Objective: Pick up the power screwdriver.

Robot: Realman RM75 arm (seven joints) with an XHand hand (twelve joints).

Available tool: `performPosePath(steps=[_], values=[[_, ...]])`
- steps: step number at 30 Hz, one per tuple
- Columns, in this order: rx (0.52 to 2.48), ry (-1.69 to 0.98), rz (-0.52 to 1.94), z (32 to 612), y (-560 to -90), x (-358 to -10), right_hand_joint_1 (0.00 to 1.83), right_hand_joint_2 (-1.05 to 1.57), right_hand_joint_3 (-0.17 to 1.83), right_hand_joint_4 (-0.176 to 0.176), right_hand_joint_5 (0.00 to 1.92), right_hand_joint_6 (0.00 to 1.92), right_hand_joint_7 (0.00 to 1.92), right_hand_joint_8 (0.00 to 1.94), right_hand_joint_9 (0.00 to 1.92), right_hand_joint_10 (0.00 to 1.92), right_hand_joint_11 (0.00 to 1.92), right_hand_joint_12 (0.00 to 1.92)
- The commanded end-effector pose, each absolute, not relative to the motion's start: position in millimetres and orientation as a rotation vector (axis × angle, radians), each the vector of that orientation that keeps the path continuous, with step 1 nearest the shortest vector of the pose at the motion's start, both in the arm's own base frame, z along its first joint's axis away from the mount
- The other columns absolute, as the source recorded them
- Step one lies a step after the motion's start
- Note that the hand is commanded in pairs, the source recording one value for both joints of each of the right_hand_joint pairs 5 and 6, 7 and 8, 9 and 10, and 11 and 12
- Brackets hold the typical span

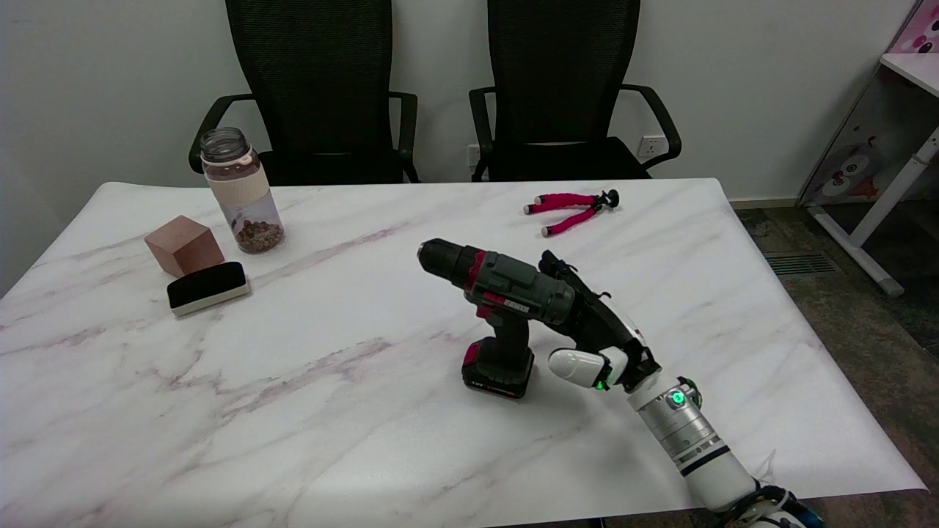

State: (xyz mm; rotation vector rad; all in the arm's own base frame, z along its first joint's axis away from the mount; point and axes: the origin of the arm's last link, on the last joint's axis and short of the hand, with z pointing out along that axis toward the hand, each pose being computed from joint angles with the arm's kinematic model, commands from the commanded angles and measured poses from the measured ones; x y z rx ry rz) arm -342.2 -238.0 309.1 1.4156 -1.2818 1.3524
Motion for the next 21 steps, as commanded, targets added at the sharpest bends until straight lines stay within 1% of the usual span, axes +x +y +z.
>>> performPosePath(steps=[1,10,21], values=[[1.414,-1.233,1.345,278,-243,-350,0.99,-0.03,0.73,-0.03,0.0,0.0,0.0,0.0,0.32,0.32,0.51,0.51],[1.435,-1.236,1.31,264,-249,-352,0.98,-0.03,0.73,-0.028,0.0,0.0,0.0,0.0,0.32,0.32,0.51,0.51],[1.428,-1.234,1.327,247,-261,-355,0.98,-0.02,0.74,-0.025,0.0,0.0,0.0,0.0,0.33,0.33,0.51,0.51]])
